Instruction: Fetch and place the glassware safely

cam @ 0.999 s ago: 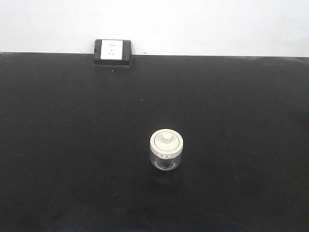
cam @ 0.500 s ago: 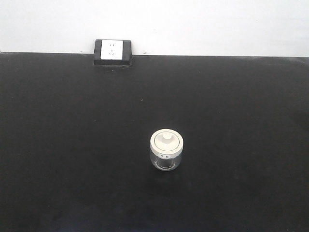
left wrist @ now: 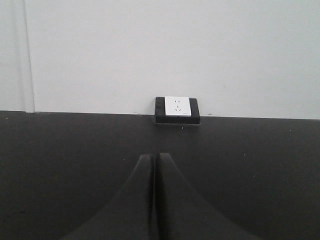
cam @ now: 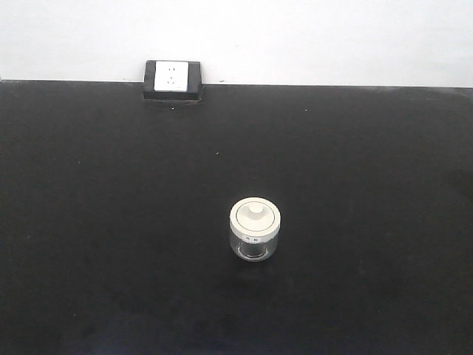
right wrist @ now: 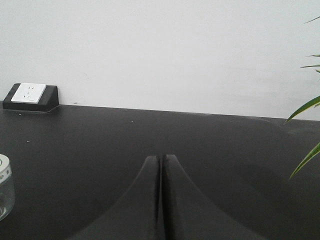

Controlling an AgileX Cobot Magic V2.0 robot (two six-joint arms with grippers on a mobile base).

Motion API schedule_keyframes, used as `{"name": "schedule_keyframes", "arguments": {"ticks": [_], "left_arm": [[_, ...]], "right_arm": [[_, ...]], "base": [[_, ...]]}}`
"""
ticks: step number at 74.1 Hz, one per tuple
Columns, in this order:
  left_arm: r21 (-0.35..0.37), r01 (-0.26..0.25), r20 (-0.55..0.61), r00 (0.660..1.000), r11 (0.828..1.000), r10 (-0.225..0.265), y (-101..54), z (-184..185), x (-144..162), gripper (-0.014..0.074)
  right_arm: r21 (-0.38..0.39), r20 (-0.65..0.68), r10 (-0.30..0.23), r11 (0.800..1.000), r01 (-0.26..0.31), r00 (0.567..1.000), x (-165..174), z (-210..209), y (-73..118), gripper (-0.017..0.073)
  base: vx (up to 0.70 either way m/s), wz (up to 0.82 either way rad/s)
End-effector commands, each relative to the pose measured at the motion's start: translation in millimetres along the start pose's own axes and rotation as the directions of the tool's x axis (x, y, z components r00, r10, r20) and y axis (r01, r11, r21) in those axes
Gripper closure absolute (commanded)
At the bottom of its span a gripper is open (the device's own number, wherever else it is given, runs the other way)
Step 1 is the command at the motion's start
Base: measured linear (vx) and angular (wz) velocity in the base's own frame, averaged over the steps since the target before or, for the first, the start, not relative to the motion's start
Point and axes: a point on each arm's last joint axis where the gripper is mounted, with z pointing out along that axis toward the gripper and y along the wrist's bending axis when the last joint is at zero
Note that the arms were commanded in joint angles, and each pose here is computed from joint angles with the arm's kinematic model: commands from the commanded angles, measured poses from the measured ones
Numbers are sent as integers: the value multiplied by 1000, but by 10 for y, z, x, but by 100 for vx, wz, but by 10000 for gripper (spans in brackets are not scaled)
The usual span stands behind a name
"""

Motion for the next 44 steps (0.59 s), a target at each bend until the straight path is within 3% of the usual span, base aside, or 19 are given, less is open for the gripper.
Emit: {"name": "schedule_keyframes", "arguments": {"ticks": [1, 44], "left_arm": [[8, 19, 65, 998, 1000, -19, 2, -7, 20, 601], [8, 19, 65, 998, 1000, -19, 2, -7, 20, 601]], "right_arm": [[9, 76, -9, 1000, 8, 997, -21, -5, -2, 567], [9, 69, -8, 1000, 8, 998, -15, -5, -2, 567]], "base": [[0, 0], [0, 0]]}}
